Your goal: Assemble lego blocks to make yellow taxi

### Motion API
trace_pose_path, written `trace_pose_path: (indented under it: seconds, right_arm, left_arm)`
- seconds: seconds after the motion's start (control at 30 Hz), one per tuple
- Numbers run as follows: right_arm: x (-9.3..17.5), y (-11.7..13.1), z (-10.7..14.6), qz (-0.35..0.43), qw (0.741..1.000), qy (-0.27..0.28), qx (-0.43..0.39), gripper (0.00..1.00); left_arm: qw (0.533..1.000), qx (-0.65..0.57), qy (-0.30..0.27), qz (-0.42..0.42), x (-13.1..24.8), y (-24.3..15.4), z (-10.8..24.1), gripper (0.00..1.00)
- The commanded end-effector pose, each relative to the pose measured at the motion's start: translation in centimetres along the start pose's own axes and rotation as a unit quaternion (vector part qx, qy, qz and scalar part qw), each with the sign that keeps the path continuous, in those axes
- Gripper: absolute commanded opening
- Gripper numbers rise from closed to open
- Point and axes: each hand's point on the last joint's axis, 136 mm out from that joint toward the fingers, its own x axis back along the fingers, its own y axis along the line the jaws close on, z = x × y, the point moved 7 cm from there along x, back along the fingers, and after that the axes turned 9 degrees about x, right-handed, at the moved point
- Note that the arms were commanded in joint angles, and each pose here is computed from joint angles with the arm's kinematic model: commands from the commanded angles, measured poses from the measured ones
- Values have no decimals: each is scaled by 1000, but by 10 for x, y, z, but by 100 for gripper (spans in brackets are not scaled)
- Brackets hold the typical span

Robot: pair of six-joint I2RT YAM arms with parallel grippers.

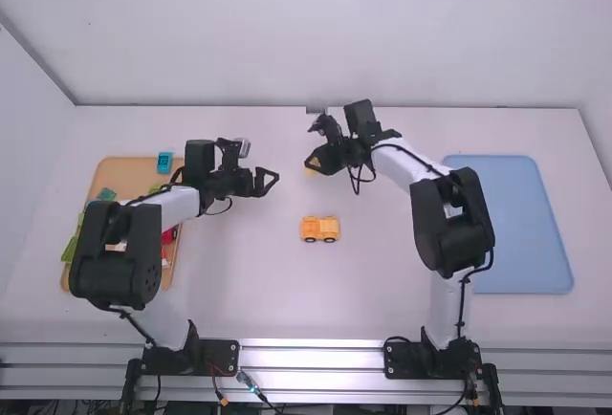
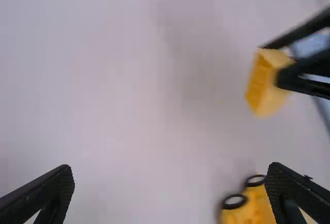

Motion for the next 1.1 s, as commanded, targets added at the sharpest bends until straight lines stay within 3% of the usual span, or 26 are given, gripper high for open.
trace_pose_path:
  seconds: [0.0,0.1,0.27,0.4,0.67,0.87,1.07]
  right_arm:
    - [16,25,-35,58,986,19,153,6]
    - [4,43,-28,54,980,66,182,6]
    - [-25,71,-18,37,966,121,226,4]
    - [-41,87,-13,46,949,163,268,4]
    - [-70,110,-1,36,915,236,326,4]
    - [-91,107,23,13,885,310,346,0]
    - [-99,117,36,2,865,351,360,0]
  left_arm:
    - [996,-54,-23,-68,5,11,-11,99]
    - [990,-60,-40,-124,16,14,-18,99]
    - [963,-104,-79,-236,68,-1,-36,99]
    - [934,-121,-158,-295,122,-25,-47,99]
    - [885,-147,-314,-311,189,-54,-18,99]
    - [863,-138,-380,-303,209,-55,16,99]
    - [835,-116,-416,-342,226,-51,24,99]
